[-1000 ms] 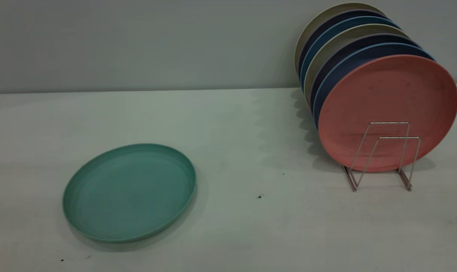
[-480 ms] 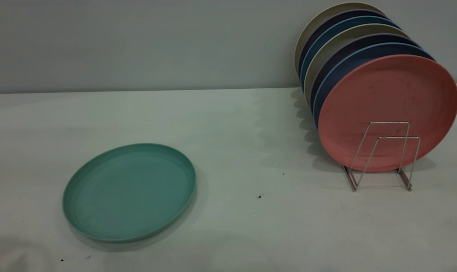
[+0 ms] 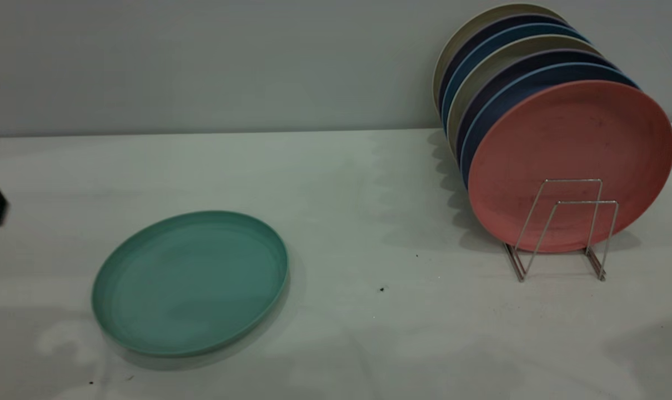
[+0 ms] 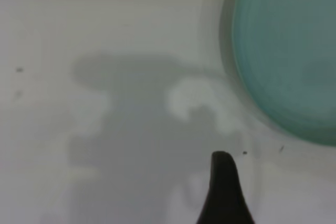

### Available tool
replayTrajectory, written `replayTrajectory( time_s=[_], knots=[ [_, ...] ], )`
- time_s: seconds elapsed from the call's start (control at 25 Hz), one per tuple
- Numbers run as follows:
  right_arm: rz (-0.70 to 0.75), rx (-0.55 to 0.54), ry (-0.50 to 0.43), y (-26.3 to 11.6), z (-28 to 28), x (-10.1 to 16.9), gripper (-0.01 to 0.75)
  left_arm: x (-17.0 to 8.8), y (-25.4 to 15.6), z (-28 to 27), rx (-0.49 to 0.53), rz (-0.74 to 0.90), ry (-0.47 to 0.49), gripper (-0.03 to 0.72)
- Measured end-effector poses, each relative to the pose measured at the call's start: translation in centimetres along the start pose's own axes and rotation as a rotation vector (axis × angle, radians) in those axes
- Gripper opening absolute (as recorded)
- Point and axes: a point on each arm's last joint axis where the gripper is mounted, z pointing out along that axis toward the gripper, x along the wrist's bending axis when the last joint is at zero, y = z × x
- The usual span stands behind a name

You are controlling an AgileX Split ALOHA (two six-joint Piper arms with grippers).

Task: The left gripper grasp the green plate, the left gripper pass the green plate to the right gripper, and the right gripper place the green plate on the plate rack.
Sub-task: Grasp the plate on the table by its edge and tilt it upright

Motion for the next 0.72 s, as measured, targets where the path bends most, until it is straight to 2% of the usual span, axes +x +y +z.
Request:
replayTrajectory(
  time_s=[0.12, 0.36, 0.48, 0.72],
  knots=[
    [0.003, 0.016, 0.016, 0.0, 0.6, 0.0, 0.425, -0.2, 0.3, 2.5, 0.028, -0.015, -0.031, 0.567],
    [0.006, 0.012, 0.027, 0.0, 0.6, 0.1, 0.425, -0.9, 0.5, 7.1, 0.158, -0.004, -0.132, 0.567],
    [0.006, 0.018, 0.031, 0.0, 0.6, 0.1, 0.425, -1.2, 0.6, 8.5, 0.174, -0.024, -0.184, 0.567],
    [0.008, 0.031, 0.040, -0.1, 0.6, 0.2, 0.425, 1.5, 0.9, 9.9, 0.159, -0.155, -0.230, 0.567]
  ],
)
